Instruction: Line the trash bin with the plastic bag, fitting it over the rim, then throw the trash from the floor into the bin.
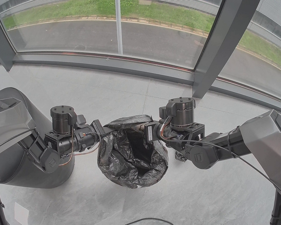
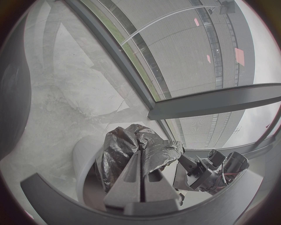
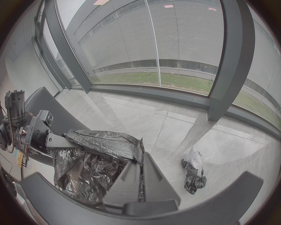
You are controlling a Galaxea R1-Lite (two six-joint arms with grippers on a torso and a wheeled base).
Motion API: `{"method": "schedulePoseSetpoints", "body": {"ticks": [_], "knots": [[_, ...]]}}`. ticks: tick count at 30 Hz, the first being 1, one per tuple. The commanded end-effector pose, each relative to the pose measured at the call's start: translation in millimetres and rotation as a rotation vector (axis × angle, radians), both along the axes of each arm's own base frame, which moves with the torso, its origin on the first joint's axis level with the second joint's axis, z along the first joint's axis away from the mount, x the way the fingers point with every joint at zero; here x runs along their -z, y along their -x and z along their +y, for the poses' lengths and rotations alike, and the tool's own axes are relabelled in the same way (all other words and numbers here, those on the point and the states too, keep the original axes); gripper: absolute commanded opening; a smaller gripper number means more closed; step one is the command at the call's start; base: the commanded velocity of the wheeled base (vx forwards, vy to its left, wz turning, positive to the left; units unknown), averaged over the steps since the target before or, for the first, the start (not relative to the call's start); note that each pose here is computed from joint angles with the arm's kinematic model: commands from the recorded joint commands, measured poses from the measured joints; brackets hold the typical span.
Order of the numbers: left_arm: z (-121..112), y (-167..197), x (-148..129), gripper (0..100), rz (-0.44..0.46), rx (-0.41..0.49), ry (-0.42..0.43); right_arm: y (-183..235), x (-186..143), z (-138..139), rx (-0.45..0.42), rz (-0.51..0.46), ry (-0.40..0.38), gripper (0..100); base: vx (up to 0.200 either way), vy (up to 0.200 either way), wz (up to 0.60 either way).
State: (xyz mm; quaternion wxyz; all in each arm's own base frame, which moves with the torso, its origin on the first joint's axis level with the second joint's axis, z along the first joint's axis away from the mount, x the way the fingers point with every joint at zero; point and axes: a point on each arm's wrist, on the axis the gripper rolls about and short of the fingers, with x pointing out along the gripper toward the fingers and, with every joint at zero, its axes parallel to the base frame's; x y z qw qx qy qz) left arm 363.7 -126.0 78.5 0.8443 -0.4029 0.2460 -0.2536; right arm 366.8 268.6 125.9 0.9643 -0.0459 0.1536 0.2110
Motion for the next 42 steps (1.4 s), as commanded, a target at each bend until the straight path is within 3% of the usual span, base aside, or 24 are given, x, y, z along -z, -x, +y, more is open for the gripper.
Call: {"method": "schedulePoseSetpoints", "body": {"ticks": [1,10,23,30,42], "knots": [[5,-6,-7,0,-0.027,-0.015,0.010,-2,-6,2,-0.003,-0.024,-0.002,0,0.000,0.000,0.00],[9,-16,-13,0,-0.059,-0.033,0.018,-6,-7,1,-0.004,-0.045,0.027,0,0.000,0.000,0.00],[9,-16,-10,0,-0.053,-0.033,0.016,-12,-12,-10,0.083,-0.083,0.077,0,0.000,0.000,0.00],[9,-17,-8,0,-0.047,-0.033,0.014,-12,-14,-9,0.080,-0.098,0.104,0,0.000,0.000,0.00],[16,-24,4,0,-0.027,-0.054,0.008,-30,11,1,0.111,-0.108,0.143,0,0.000,0.000,0.00]]}}
